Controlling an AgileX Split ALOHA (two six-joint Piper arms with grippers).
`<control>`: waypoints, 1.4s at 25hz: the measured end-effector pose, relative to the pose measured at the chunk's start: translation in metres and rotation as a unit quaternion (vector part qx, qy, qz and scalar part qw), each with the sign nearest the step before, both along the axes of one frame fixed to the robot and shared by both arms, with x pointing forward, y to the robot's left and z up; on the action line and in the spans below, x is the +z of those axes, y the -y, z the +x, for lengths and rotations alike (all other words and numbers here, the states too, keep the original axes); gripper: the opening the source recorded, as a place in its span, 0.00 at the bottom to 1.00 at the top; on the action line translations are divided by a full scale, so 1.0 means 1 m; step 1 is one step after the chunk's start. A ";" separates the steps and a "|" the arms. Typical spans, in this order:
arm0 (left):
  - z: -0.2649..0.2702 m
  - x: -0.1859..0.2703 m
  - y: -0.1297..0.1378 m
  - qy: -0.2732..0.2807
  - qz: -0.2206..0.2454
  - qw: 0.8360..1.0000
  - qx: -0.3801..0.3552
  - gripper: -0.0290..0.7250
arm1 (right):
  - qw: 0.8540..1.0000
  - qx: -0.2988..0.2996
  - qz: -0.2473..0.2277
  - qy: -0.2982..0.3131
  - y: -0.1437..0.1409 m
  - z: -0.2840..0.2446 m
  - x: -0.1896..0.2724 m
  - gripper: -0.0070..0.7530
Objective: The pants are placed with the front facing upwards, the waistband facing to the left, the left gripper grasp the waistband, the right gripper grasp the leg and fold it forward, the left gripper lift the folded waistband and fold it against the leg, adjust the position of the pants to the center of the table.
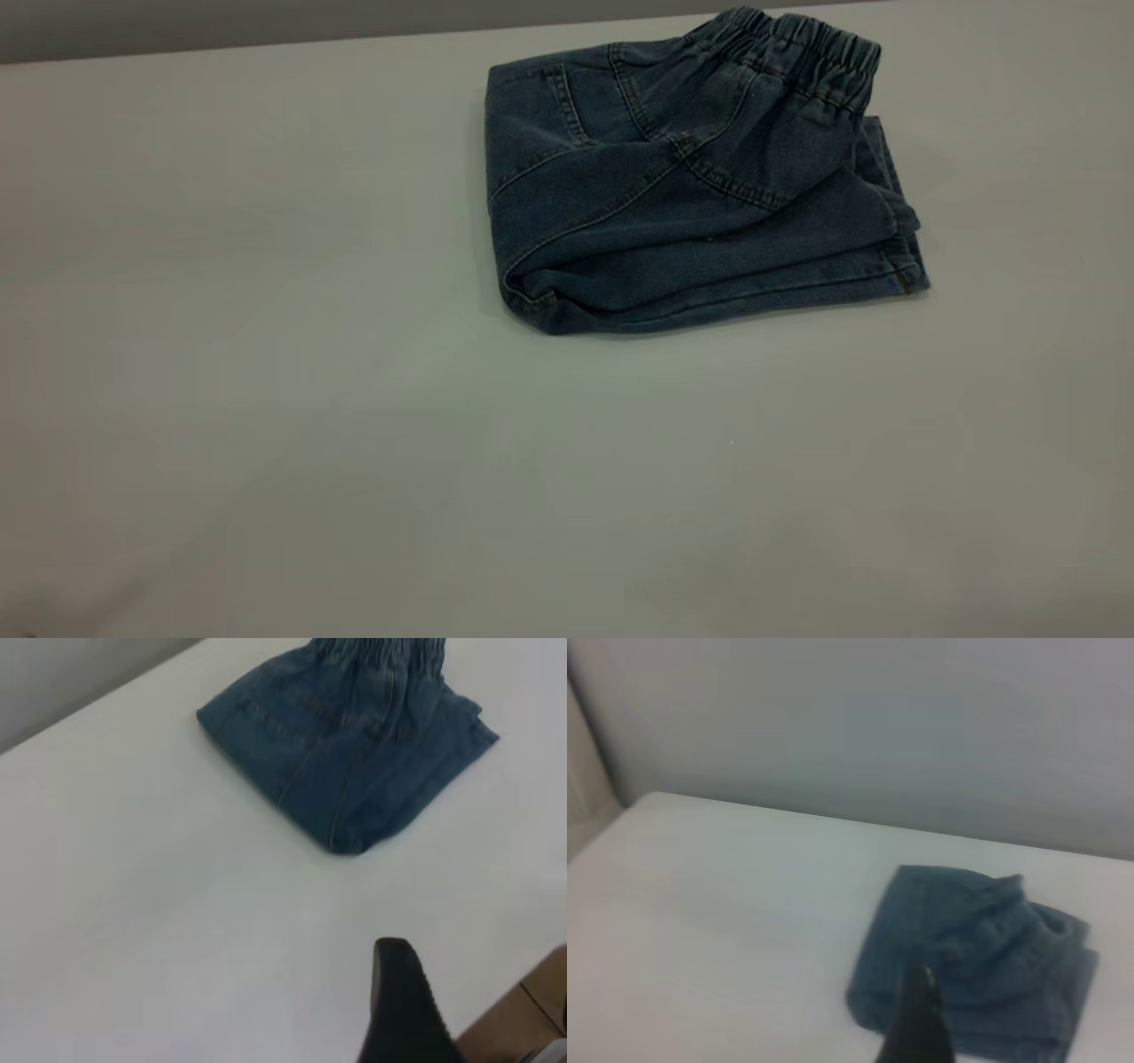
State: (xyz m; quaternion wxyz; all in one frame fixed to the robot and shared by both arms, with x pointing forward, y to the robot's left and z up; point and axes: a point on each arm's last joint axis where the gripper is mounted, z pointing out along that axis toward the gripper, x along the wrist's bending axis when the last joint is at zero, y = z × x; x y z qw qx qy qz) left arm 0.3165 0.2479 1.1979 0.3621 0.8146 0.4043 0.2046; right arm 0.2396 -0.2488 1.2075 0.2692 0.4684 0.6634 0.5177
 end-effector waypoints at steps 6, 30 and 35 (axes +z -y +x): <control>-0.035 -0.033 -0.025 0.013 -0.009 1.000 0.000 0.56 | 0.999 -0.035 -0.037 0.000 0.004 -0.022 -0.048 0.64; -0.039 -0.125 -0.042 -0.028 0.042 0.997 0.065 0.56 | 0.978 -0.186 -0.086 -0.048 0.034 -0.006 -0.152 0.64; -0.041 -0.136 -0.042 -0.019 0.023 0.997 0.067 0.56 | 0.978 -0.186 -0.087 -0.048 0.034 -0.006 -0.152 0.64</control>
